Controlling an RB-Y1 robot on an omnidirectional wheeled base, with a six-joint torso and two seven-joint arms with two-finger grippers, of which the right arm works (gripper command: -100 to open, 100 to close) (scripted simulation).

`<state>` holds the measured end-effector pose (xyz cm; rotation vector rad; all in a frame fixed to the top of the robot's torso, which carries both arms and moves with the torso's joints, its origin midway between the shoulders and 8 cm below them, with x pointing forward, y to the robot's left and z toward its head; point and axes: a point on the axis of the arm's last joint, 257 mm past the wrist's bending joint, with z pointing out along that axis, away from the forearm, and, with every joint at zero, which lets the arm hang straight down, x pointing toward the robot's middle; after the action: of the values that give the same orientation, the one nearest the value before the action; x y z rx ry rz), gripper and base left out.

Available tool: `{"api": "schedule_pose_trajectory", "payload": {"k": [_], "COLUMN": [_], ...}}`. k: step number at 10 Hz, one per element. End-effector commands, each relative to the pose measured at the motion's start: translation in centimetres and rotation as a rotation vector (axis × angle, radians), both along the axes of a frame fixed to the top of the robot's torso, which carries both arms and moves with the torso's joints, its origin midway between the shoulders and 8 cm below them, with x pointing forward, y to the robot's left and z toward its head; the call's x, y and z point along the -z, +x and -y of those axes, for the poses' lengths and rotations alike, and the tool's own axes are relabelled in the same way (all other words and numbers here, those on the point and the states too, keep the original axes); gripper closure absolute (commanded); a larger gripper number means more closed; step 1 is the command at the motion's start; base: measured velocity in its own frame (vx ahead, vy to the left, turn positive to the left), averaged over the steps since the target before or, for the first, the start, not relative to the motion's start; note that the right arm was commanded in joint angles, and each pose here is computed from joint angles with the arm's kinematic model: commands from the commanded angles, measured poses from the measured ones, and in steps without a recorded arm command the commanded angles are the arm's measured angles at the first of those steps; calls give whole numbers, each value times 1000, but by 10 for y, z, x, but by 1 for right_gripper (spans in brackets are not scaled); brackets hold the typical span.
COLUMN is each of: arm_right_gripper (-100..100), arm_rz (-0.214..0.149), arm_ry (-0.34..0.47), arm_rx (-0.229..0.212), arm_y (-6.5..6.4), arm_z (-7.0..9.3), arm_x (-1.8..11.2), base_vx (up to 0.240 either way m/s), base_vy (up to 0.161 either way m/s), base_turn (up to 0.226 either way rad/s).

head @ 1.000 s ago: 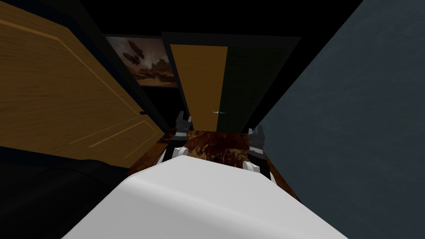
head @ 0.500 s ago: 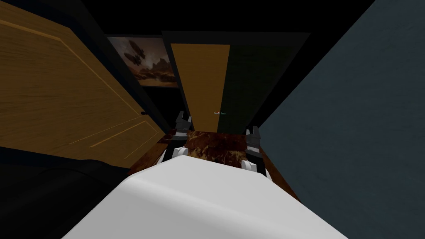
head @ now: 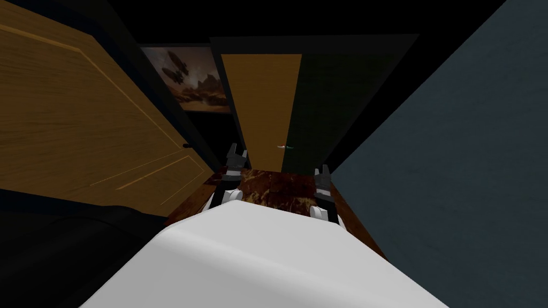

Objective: Pull the door open

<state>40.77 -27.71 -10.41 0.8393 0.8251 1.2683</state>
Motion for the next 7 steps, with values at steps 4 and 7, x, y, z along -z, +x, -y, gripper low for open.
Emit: {"api": "schedule_pose_trajectory", "payload": {"k": [4,7], "arm_right_gripper": [-100,-100], "arm_rz": [-48,-78], "arm_ry": [11,18], "arm_rx": [-10,-14], "arm_y": [16,25], "arm_z": [5,10], "arm_x": [35,57], "base_vx": [92,104], "base_vy": [5,9], "base_turn": [63,64]}}
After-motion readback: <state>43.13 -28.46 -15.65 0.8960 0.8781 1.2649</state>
